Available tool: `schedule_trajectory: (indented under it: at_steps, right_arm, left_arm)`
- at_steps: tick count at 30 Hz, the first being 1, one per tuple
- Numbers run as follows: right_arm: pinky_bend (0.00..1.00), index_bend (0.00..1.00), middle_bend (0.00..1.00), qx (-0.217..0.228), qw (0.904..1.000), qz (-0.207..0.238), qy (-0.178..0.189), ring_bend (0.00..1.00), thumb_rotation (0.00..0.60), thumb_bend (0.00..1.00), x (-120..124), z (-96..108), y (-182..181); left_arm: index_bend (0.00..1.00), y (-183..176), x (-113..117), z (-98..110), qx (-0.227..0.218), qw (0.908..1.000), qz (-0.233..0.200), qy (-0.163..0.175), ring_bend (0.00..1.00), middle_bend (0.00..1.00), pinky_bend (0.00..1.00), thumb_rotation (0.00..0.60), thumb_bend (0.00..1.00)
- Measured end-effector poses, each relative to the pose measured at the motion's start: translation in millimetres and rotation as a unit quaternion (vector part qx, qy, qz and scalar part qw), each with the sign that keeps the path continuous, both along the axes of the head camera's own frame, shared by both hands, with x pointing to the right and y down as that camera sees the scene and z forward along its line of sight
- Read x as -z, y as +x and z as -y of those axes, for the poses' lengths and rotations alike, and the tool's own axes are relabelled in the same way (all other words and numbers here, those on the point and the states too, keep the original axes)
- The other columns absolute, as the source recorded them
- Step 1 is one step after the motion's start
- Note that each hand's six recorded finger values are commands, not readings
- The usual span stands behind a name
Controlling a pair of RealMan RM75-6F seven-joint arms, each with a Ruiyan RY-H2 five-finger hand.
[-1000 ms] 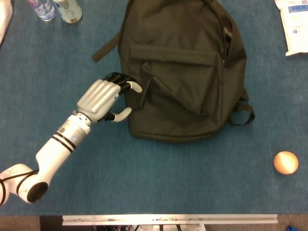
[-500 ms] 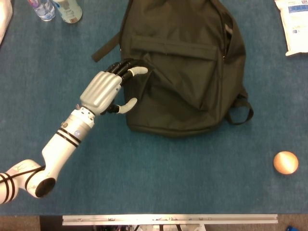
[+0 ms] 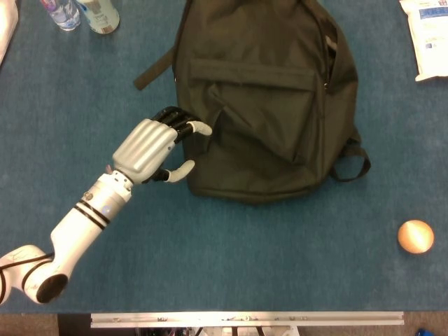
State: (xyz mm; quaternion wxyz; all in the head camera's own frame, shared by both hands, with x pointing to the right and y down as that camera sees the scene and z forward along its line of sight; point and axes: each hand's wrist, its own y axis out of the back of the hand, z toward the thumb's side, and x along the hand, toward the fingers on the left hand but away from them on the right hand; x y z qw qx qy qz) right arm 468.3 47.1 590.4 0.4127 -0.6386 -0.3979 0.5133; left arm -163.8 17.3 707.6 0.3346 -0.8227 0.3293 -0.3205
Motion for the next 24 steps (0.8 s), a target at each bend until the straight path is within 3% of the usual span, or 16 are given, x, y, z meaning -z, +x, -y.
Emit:
schedule_trajectory:
  at_steps: [11, 19, 24]
  right_arm:
    - [0.12, 0.02, 0.20, -0.004, 1.0000, -0.001, -0.005, 0.06, 0.600, 0.09, -1.9, 0.0, 2.9]
    - [0.12, 0.02, 0.20, -0.007, 0.9999, -0.005, -0.009, 0.06, 0.600, 0.09, -1.2, -1.8, 4.1]
    - [0.12, 0.02, 0.20, -0.011, 0.9999, -0.004, -0.004, 0.06, 0.600, 0.09, 2.8, -1.7, 6.5]
  left_arm:
    - [0.23, 7.7, -0.5, 20.9, 0.036, 0.9985, -0.041, 0.010, 0.14, 0.17, 0.16, 0.600, 0.36]
    - [0.22, 12.2, -22.0, 14.1, 0.014, 0.9998, 0.000, -0.016, 0.17, 0.20, 0.16, 0.600, 0.36]
    - [0.23, 7.5, -15.8, 2.0, 0.004, 0.9998, 0.019, -0.006, 0.21, 0.26, 0.16, 0.600, 0.36]
